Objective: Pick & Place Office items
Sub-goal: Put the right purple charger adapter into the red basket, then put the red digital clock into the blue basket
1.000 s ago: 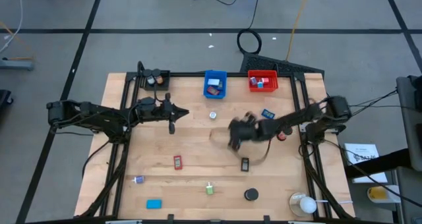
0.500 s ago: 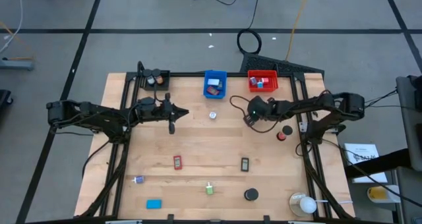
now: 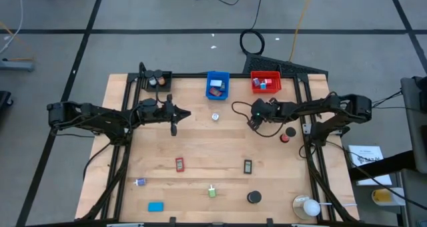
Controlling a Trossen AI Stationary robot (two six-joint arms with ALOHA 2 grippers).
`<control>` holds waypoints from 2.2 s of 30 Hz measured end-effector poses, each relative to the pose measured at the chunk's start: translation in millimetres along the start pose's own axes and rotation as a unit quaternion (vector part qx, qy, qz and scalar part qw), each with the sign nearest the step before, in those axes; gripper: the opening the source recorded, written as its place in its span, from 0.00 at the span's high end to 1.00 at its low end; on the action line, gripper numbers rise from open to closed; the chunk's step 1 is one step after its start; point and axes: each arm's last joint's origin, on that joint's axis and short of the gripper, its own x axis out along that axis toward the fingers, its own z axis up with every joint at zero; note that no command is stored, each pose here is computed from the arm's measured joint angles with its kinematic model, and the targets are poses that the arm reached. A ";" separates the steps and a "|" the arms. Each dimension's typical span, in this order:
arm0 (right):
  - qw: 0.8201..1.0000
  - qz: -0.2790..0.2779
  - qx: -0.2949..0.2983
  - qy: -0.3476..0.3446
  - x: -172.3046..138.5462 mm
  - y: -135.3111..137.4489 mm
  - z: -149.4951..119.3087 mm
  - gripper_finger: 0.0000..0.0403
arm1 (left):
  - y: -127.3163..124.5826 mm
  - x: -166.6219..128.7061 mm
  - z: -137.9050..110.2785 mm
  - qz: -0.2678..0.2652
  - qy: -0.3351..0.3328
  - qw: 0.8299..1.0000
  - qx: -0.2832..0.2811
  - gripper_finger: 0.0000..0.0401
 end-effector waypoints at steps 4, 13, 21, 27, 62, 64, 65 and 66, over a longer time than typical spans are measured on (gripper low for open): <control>1.000 -0.003 0.001 -0.001 0.9 -0.4 0.1 0.59 | 0.0 0.0 0.0 0.000 0.000 1.000 0.000 0.91; 0.998 -0.019 -0.013 0.065 -18.2 -15.1 25.7 0.70 | 0.0 0.0 0.0 0.000 0.000 1.000 0.000 0.91; 0.988 -0.124 -0.058 0.064 -44.3 -57.8 101.9 0.69 | -0.1 0.0 0.0 0.000 0.000 1.000 0.000 0.91; 0.975 -0.155 -0.082 0.135 -19.1 -95.6 115.0 0.68 | -0.1 0.0 0.0 0.000 0.000 1.000 0.000 0.91; 0.943 -0.184 -0.158 0.227 16.0 -120.7 106.0 0.50 | 0.0 0.0 0.0 0.000 0.000 1.000 0.000 0.91; 0.948 -0.185 -0.157 0.206 4.1 -119.0 109.6 0.52 | 0.0 0.0 0.0 0.000 0.000 1.000 0.000 0.91; 0.951 -0.186 -0.154 0.194 -2.3 -118.7 111.4 0.54 | 0.0 0.0 0.0 0.000 0.000 1.000 0.000 0.91; 0.953 -0.187 -0.151 0.185 -8.0 -118.2 112.6 0.56 | -0.1 0.0 0.0 0.000 0.000 1.000 0.000 0.91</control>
